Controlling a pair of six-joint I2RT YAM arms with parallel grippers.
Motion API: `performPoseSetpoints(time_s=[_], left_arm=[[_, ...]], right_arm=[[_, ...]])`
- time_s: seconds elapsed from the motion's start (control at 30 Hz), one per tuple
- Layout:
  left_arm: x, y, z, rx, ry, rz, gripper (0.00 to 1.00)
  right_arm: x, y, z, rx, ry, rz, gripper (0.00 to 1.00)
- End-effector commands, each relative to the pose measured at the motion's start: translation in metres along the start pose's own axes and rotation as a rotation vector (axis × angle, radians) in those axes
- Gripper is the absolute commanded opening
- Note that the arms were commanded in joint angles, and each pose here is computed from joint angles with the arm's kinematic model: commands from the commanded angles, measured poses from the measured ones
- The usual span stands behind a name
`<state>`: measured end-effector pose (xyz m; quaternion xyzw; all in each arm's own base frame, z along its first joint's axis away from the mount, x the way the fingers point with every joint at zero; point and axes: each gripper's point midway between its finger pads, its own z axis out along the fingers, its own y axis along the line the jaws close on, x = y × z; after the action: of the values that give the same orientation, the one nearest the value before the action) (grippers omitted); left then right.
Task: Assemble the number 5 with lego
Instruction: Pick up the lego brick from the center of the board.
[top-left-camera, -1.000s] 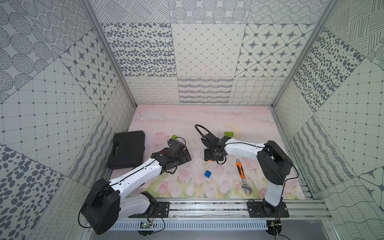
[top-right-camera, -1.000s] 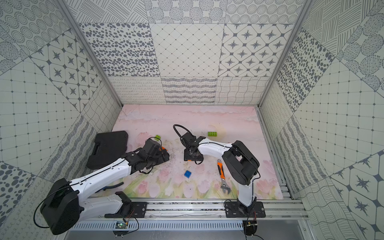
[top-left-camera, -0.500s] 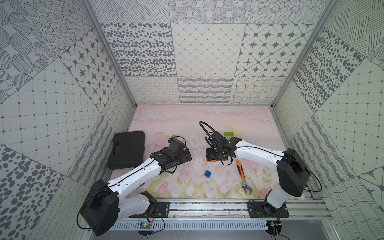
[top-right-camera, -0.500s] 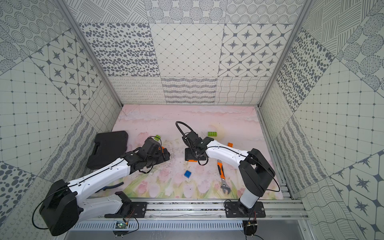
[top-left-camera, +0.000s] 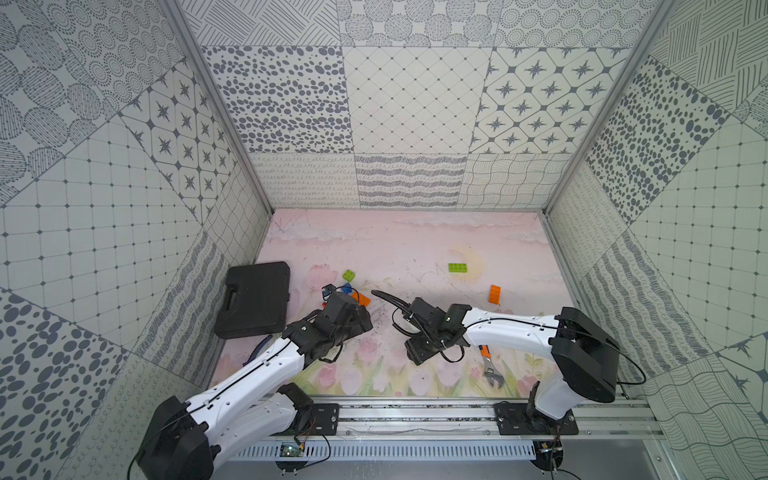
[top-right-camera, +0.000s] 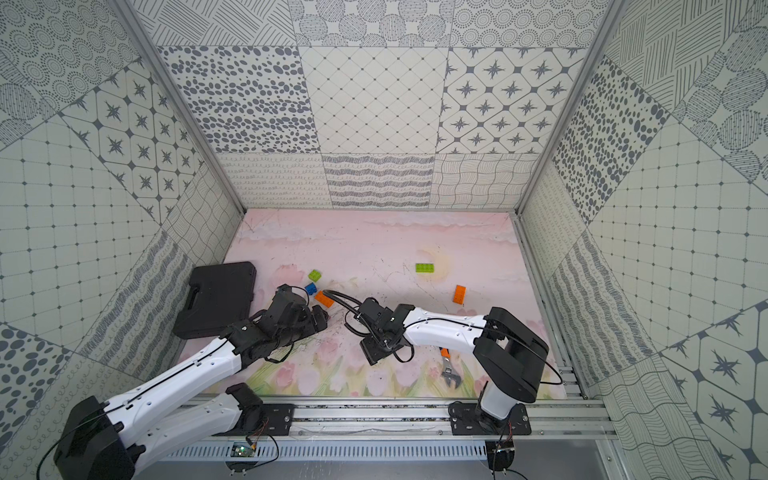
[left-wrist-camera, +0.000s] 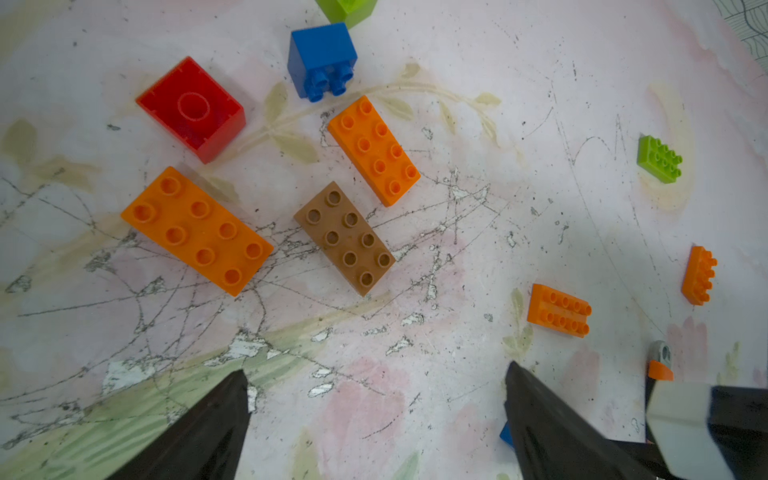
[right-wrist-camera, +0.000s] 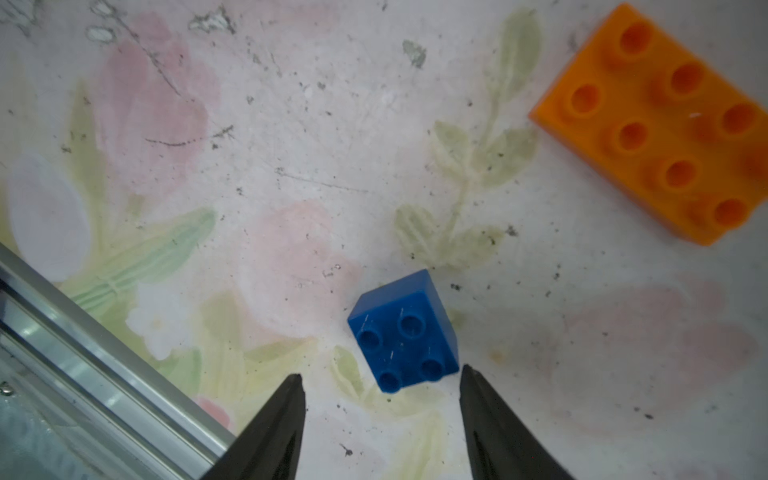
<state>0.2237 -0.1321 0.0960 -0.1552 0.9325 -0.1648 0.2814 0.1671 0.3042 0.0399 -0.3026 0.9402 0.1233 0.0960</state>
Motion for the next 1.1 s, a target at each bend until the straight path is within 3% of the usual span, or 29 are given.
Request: performPoseSetpoints(time_s=[0.0, 0.2, 0.37, 0.6, 0.8, 1.07], left_arm=[[-0.001, 0.015, -0.004, -0.041, -0.04, -0.026, 0.99], [0.0, 0.019, -0.004, -0.051, -0.044, -0.033, 0.99], [0.0, 0.02, -0.004, -0.06, -0.044, -0.031, 0.99], [-0.001, 0.021, -0.003, -0.064, -0.047, -0.032, 0.99], [0.0, 0.021, -0.002, -0.071, -0.04, -0.029, 0.99], [-0.001, 0.023, -0.002, -0.08, -0.049, -0.029, 0.99]], right_arm=[[-0.018, 0.001, -0.001, 0.035, -0.037, -0.102, 0.64], [-0.023, 0.0, 0.005, 0.059, -0.012, -0.144, 0.64], [-0.017, 0.003, 0.01, 0.042, 0.02, -0.15, 0.52], [-0.013, 0.001, 0.009, 0.042, 0.025, -0.136, 0.52], [-0.01, -0.001, 0.015, 0.05, 0.039, -0.132, 0.42], [-0.008, -0.005, 0.016, 0.067, 0.041, -0.112, 0.47]])
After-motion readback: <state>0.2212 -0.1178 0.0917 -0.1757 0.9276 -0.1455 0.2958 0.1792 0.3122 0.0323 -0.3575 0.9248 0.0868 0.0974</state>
